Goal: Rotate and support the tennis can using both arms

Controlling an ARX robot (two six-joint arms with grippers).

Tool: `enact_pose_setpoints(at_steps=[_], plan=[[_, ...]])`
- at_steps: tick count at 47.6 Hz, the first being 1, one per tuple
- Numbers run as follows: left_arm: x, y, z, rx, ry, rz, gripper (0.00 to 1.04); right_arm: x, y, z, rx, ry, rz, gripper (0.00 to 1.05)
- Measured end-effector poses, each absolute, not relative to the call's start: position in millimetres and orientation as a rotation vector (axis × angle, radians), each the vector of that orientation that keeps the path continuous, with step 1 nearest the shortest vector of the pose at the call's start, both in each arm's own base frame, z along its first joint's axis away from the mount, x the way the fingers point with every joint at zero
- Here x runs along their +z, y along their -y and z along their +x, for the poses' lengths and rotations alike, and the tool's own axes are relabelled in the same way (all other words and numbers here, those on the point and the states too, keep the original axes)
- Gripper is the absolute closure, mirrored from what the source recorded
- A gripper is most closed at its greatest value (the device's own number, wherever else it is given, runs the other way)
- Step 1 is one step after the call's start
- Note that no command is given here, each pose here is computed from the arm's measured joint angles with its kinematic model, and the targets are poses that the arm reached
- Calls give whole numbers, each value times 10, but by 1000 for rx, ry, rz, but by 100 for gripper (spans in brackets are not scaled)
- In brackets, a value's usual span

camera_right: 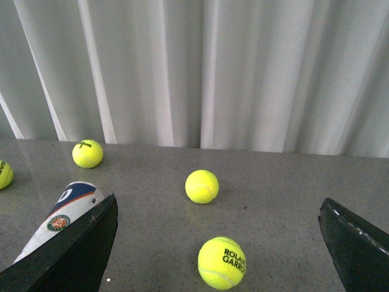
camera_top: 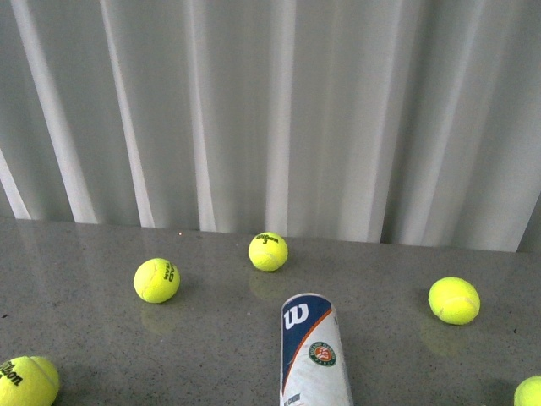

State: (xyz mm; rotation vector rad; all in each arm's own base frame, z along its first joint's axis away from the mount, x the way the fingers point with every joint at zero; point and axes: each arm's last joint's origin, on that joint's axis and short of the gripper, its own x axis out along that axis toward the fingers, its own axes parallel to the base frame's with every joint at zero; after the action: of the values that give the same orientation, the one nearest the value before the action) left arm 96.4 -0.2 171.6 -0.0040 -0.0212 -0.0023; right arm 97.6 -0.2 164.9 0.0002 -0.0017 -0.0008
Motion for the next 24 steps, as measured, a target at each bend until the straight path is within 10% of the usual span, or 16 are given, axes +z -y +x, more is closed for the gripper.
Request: enact_pose_setpoints(at_steps=[24], plan=[[1716, 2, 964, -2, 21, -4, 7, 1649, 2, 976, -1, 2, 0, 7]])
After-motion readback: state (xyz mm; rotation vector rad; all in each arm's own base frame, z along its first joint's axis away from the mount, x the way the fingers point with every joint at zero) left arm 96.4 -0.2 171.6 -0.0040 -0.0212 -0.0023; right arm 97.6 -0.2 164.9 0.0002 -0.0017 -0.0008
